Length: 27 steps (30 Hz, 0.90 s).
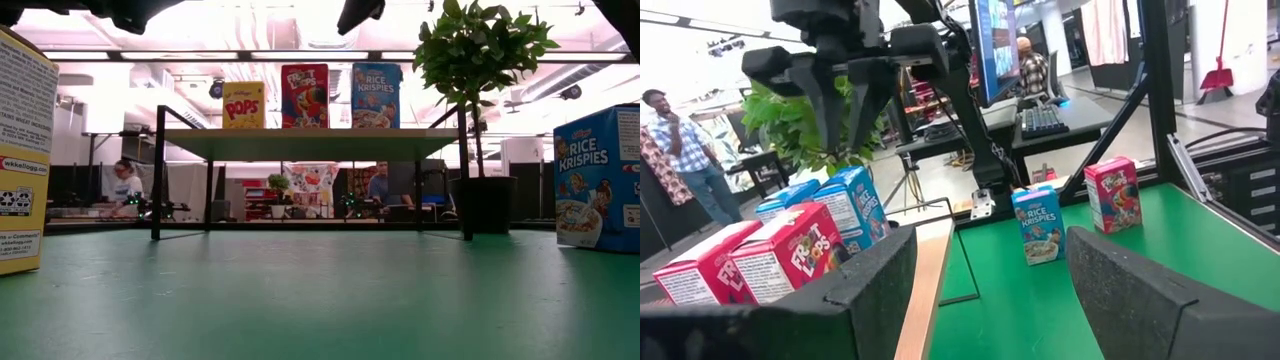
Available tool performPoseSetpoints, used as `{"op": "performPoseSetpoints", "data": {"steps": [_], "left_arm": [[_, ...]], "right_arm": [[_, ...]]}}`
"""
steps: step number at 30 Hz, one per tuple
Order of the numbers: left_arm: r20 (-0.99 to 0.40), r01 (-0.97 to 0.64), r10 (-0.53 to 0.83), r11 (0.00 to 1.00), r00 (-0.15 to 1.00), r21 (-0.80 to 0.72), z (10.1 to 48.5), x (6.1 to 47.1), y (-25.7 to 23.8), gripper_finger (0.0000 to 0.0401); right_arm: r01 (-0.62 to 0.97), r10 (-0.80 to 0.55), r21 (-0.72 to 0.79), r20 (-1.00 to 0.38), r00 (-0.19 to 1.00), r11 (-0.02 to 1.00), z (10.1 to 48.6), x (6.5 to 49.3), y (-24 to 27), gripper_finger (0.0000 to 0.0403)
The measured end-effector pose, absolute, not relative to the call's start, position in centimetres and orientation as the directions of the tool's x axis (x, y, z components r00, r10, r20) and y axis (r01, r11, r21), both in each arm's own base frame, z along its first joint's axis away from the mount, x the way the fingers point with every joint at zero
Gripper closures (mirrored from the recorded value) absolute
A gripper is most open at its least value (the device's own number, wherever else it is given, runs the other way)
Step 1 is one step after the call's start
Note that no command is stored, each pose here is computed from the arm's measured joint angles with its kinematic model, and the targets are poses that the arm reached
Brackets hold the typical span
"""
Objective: Stack cereal on shelf
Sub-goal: Put the bottom blue cereal box on the shelf aligned with the other blue cereal box
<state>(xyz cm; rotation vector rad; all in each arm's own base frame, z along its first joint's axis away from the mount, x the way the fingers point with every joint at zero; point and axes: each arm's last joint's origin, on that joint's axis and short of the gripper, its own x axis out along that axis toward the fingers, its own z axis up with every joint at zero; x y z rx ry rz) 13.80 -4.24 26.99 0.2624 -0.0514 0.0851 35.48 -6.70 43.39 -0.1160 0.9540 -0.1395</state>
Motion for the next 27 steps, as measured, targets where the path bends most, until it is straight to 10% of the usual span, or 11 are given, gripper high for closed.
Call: {"op": "performPoseSetpoints", "data": {"steps": [7,27], "left_arm": [[0.066,-0.092,0.077,0.959,0.995,0.269,27.0,13.8,-4.2,0.0161],[0.100,-0.103,0.077,0.952,0.992,0.287,27.4,13.8,-4.2,0.0161]], "right_arm": [[0.127,-0.267,-0.235,-0.815,0.515,0.964,43.1,35.4,-5.9,0.0388],[0.160,-0.362,-0.325,-0.810,0.462,0.932,40.4,36.8,-7.5,0.0390]]}}
